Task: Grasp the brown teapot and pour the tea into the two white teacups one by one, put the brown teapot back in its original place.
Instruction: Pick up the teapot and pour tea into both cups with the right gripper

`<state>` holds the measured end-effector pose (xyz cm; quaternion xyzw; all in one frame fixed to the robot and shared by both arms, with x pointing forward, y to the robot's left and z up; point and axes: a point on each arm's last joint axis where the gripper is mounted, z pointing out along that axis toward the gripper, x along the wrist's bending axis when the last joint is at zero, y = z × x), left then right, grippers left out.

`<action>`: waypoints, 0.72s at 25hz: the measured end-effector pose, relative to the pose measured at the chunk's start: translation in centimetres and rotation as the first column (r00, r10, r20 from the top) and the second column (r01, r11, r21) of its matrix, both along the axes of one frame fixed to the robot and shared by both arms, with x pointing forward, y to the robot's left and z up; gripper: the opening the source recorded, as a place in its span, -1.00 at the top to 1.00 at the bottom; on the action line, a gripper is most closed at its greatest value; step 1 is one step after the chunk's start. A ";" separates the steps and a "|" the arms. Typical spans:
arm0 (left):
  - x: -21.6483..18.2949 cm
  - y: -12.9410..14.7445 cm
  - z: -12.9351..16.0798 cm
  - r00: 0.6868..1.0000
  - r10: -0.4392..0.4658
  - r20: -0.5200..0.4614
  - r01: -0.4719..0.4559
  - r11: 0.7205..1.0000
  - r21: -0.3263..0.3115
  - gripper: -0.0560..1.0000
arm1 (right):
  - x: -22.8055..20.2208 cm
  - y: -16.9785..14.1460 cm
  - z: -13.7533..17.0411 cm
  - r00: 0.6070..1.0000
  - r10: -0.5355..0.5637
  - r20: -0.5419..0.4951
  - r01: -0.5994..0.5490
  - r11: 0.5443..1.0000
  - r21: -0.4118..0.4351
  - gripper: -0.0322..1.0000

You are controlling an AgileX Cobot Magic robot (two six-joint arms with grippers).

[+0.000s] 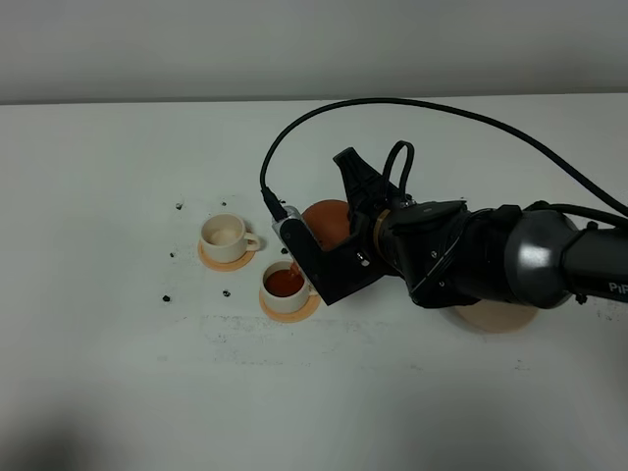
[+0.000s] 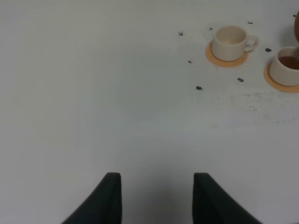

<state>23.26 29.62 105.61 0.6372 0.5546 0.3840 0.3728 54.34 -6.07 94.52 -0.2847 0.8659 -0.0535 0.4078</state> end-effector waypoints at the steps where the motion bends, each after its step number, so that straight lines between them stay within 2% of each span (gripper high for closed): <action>1: 0.0 0.0 0.0 1.000 0.000 0.000 0.000 1.000 0.000 0.20 | 0.0 0.0 0.0 1.000 0.001 0.001 -0.001 1.000 -0.002 0.77; 18: 0.0 0.0 0.0 1.000 0.000 0.000 0.000 1.000 0.000 0.20 | -0.1 0.2 0.1 0.999 0.032 0.027 -0.031 0.999 -0.035 0.77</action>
